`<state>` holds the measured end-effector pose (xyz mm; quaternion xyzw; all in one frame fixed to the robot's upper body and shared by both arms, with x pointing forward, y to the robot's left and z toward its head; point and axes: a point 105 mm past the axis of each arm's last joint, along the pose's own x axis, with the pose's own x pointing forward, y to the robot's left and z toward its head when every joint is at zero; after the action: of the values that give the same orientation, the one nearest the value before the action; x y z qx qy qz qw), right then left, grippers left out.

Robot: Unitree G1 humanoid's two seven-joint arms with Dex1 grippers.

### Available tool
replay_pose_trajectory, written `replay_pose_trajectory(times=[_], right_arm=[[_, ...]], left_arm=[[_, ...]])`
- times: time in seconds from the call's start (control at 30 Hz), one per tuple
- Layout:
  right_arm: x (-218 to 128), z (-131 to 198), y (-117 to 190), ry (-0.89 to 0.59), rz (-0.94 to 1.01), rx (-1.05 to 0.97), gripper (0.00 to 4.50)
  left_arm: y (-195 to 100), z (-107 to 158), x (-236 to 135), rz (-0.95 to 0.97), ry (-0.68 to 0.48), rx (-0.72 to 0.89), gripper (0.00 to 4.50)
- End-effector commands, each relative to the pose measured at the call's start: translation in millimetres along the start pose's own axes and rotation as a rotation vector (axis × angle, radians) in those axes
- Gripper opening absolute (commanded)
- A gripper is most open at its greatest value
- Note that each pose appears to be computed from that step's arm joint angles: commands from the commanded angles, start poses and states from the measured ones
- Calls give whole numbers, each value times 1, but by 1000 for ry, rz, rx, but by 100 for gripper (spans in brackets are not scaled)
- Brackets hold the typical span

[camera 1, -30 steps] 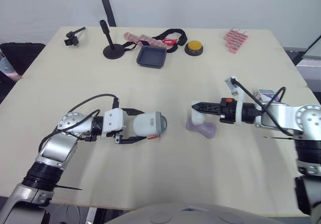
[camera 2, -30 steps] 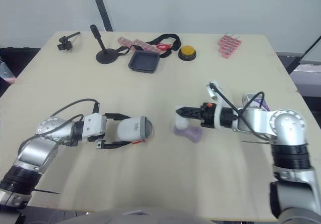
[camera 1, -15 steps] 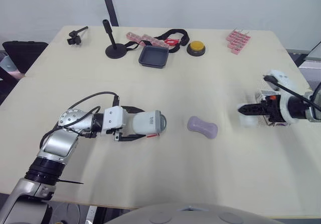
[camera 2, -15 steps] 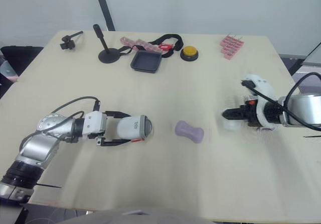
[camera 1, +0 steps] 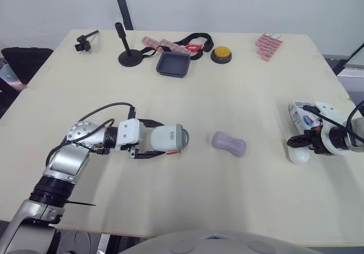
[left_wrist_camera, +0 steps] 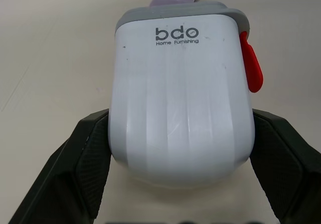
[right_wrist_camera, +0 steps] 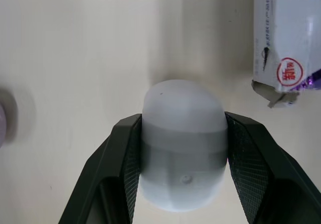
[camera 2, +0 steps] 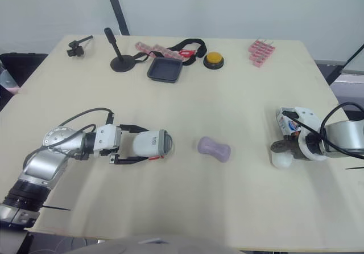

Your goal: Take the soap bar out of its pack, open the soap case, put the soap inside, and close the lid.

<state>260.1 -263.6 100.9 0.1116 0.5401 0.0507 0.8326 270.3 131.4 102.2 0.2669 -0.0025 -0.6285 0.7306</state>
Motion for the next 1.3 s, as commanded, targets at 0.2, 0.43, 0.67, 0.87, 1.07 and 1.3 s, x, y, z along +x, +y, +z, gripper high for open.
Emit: replay_pose_trajectory(times=[0.2,0.43,0.67,0.87,1.07,1.3], right_arm=[[1,1,-6,0,-33,-11,366],[-10,2,5,2,20,-94,445],[-45,12,23,-66,28,-359,445],[-80,25,98,-307,307,-733,445],[-78,15,125,-610,497,-1081,445],[-35,-21,125,-683,601,-1373,445]], left_arm=[[3,8,2,6,-15,37,345],[4,8,6,10,-18,44,345],[3,7,7,-1,-14,45,345],[5,7,6,-4,-10,49,345],[8,9,3,-3,-5,49,345],[9,8,-10,7,19,23,345]])
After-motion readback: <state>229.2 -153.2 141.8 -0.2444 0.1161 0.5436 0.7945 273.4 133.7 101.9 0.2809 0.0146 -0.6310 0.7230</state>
